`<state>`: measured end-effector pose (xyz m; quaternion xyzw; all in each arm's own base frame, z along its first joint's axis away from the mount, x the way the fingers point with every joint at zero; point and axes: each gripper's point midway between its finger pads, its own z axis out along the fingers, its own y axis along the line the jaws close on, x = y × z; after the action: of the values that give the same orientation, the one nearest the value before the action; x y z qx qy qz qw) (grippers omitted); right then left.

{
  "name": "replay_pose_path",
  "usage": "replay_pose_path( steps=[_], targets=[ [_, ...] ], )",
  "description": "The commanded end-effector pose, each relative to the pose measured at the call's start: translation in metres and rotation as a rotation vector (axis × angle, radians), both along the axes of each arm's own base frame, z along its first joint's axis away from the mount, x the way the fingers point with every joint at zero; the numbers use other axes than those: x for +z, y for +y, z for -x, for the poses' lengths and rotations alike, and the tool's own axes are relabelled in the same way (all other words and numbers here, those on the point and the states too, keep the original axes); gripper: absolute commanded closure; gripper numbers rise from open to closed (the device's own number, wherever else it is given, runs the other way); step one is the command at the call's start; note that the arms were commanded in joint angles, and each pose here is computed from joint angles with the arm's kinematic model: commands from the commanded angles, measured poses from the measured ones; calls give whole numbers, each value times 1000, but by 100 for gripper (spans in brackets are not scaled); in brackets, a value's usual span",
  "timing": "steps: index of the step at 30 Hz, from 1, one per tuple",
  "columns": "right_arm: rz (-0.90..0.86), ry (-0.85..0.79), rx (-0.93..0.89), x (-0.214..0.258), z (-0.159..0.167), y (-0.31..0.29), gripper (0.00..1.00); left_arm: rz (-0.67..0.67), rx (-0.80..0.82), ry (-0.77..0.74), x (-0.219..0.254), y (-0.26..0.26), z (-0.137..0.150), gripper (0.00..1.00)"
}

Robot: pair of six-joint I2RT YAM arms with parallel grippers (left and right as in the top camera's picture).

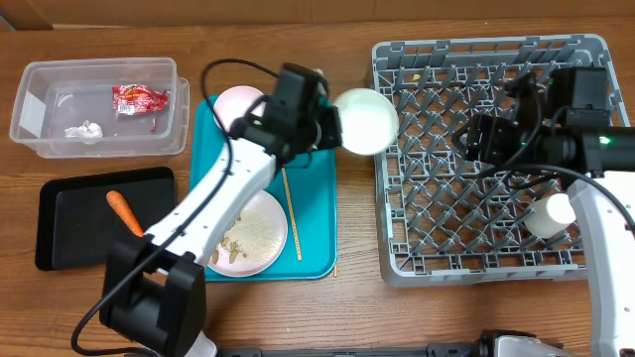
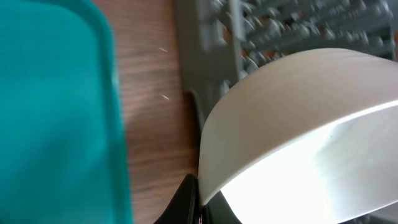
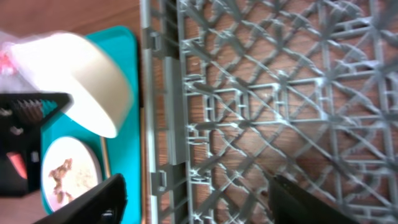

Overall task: Sort waste into correct bins and load items into the dishwasher
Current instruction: 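Grasp the white bowl on the teal tray with the left gripper, then hand the white bowl to the right gripper and place it in the rack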

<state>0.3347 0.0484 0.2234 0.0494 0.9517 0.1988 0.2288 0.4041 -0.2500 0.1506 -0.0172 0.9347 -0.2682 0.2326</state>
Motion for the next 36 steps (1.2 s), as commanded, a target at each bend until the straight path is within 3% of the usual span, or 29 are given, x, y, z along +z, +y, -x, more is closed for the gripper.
replay_pose_path(
  steps=[1, 5, 10, 12, 15, 16, 18, 19, 20, 21, 25, 28, 30, 33, 36],
  targets=[
    [16, -43, 62, 9, -5, 21, 32, 20, -95, -35, 13, -32, 16, 96],
    [120, -14, 28, -4, -9, 25, 35, 45, -140, -40, 20, -52, 29, 96],
    [123, 21, 84, -19, -11, 44, 39, 60, -168, -54, 28, -63, 34, 96],
    [125, 36, 90, -24, -12, 47, 51, 60, -170, -52, 27, -64, 35, 96],
    [136, 35, 55, -26, -17, 43, 89, 62, -175, -47, 27, -64, 36, 96],
    [143, 26, 45, -25, -19, 42, 96, 60, -174, -44, 27, -64, 37, 96],
    [143, 16, 46, -24, -21, 42, 96, 58, -175, -40, 26, -63, 37, 96],
    [154, 10, 40, -24, -23, 40, 96, 58, -175, -39, 26, -63, 38, 88],
    [165, 6, 33, -23, -23, 38, 96, 58, -175, -40, 26, -63, 37, 74],
    [200, -10, 8, -21, -26, 30, 96, 57, -175, -38, 26, -63, 38, 46],
    [446, -102, -187, 3, -38, -30, 96, 44, -136, -49, 38, -36, 31, 27],
    [815, -234, -524, 53, -46, -117, 96, 37, -58, -62, 60, 6, 25, 25],
    [949, -311, -733, 83, -47, -156, 96, 16, -27, -63, 67, 31, 24, 25],
    [967, -361, -901, 91, -59, -195, 96, -4, 9, -33, 64, 52, 25, 25],
    [1084, -288, -1044, 74, -56, -243, 96, -34, 0, -22, 60, 60, 27, 25]
  ],
)
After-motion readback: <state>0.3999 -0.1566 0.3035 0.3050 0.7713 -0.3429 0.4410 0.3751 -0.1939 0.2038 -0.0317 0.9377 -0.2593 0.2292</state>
